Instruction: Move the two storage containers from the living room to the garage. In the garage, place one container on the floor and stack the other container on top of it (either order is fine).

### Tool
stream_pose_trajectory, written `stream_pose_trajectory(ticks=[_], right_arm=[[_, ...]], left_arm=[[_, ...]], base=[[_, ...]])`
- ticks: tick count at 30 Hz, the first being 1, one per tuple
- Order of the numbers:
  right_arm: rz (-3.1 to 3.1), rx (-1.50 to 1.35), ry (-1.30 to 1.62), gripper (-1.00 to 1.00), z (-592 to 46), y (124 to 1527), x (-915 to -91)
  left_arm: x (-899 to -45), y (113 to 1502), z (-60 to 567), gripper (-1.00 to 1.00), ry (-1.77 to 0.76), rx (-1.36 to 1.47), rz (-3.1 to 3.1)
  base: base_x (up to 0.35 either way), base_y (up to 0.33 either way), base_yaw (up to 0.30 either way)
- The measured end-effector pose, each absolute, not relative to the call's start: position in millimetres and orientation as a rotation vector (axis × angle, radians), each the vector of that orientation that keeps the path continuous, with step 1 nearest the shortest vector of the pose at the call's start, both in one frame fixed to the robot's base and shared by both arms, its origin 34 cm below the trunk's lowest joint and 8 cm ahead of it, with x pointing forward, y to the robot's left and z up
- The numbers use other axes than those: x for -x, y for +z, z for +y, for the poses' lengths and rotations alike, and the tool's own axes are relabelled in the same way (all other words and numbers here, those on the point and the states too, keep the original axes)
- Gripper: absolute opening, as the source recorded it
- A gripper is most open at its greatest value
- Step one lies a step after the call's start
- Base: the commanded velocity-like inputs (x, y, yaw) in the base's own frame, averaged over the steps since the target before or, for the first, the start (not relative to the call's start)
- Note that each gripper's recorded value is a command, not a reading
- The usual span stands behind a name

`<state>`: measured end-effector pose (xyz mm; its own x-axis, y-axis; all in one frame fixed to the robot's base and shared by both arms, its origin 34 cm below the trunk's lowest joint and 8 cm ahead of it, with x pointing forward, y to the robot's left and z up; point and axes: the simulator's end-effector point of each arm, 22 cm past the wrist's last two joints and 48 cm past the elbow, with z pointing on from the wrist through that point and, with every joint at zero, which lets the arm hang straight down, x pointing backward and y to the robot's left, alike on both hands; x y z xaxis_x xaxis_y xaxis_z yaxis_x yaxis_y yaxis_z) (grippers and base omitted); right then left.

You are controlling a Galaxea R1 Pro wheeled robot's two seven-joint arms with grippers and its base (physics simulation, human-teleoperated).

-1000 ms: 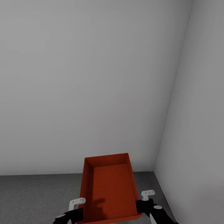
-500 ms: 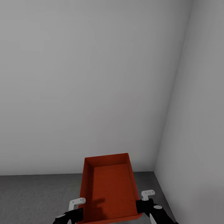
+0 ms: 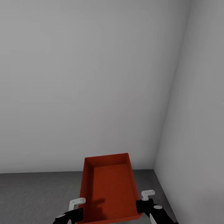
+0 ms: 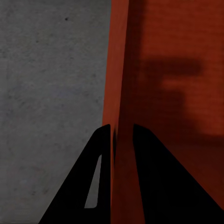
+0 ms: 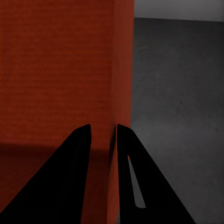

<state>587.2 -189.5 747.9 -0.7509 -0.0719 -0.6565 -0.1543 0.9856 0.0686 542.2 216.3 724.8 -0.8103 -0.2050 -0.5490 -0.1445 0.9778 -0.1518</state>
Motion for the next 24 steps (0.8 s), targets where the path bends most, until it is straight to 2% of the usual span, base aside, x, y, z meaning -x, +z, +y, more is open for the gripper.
stream_pose_trajectory(ticks=[9, 16, 24], right_arm=[[2.421, 0.157, 0.154, -1.00, -189.1, 748.0, -587.2], [2.421, 0.158, 0.154, -1.00, -189.3, 747.8, -587.6], [2.421, 0.157, 0.154, -1.00, -189.1, 748.0, -587.1]], left_arm=[[-542.2, 724.8, 216.6, -1.00, -0.137, 0.245, 2.529], [-542.5, 724.6, 216.4, -1.00, -0.137, 0.245, 2.529], [-542.2, 724.8, 216.6, -1.00, -0.137, 0.245, 2.529]], base=[[-0.016, 0.002, 0.000], [-0.256, 0.000, 0.000], [-0.037, 0.000, 0.000]])
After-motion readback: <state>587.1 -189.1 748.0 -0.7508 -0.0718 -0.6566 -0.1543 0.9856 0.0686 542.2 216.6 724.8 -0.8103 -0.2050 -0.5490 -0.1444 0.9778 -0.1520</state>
